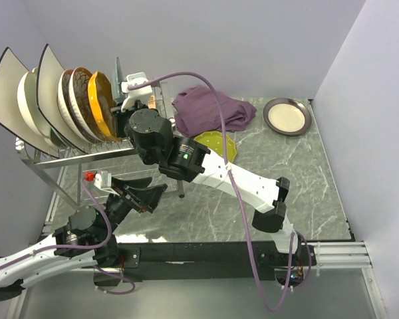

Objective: Unload the plates from the dish rack
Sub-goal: Unload the plate from the dish rack.

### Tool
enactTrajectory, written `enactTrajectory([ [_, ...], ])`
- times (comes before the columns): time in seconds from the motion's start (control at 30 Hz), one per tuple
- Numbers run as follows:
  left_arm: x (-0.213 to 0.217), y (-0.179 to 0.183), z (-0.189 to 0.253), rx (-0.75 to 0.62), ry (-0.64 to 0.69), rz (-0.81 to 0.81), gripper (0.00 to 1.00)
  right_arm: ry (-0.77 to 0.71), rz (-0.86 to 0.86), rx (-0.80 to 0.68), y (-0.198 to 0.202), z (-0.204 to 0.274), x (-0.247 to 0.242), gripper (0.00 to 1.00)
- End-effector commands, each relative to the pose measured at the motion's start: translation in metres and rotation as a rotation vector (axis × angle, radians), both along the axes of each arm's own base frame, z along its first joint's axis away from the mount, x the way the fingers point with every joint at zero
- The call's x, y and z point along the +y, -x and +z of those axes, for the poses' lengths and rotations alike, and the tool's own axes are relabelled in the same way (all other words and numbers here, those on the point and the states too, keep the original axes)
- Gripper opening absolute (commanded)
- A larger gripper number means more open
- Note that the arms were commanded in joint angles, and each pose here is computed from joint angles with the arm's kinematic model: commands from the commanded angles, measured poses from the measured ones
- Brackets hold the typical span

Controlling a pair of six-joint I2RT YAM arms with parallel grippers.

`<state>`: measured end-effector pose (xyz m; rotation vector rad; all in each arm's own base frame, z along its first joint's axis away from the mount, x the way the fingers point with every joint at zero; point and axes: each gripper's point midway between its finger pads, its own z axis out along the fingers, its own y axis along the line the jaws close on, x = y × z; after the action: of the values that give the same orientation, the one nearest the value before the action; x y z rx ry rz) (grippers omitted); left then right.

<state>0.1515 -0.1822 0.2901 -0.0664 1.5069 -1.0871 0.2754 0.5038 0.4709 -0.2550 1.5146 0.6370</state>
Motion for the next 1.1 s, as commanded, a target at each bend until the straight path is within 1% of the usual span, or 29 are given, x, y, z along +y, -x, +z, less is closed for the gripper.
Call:
enactTrajectory([
  [0.0,0.002,0.001,0.002,0.000,0.019,0.003,0.99,-0.001,-0.059,-0.002,-0.012,0.003,-0.016,0.06],
  [0.03,0.002,0.001,0.002,0.000,0.019,0.003,0.99,-0.008,-0.054,-0.003,-0.011,0.006,-0.017,0.00],
  [0.07,0.002,0.001,0.002,0.000,0.020,0.001,0.99,-0.001,-0.050,-0.004,-0.010,0.003,-0.016,0.00],
  [0.1,0.002,0.001,0.002,0.000,0.019,0.001,0.99,-0.024,-0.045,-0.011,-0.008,0.011,-0.019,0.00],
  [0.37,0.003,0.000,0.001,0.002,0.015,0.009,1.00,-0.033,-0.061,-0.062,-0.003,0.028,-0.026,0.00],
  [0.57,0.003,-0.001,0.000,0.005,0.011,0.016,0.99,-0.075,-0.041,-0.119,0.007,0.060,-0.034,0.00],
  [0.73,0.004,-0.003,-0.002,0.008,0.006,0.026,0.99,-0.083,-0.072,-0.161,0.007,0.080,-0.050,0.00],
  [0.8,0.003,-0.003,-0.001,0.007,0.006,0.024,1.00,-0.125,-0.054,-0.182,0.012,0.095,-0.058,0.00],
  [0.87,0.003,-0.003,-0.002,0.008,0.005,0.023,0.99,-0.130,-0.034,-0.184,0.015,0.092,-0.056,0.00],
  [0.9,0.003,-0.002,-0.001,0.009,0.007,0.021,0.99,-0.160,-0.020,-0.199,0.019,0.103,-0.062,0.00],
  [0.93,0.003,-0.002,-0.001,0.008,0.006,0.023,0.99,-0.153,-0.016,-0.198,0.020,0.101,-0.062,0.00],
  [1.07,0.004,-0.003,-0.001,0.008,0.006,0.026,0.99,-0.182,-0.020,-0.216,0.022,0.117,-0.071,0.00],
])
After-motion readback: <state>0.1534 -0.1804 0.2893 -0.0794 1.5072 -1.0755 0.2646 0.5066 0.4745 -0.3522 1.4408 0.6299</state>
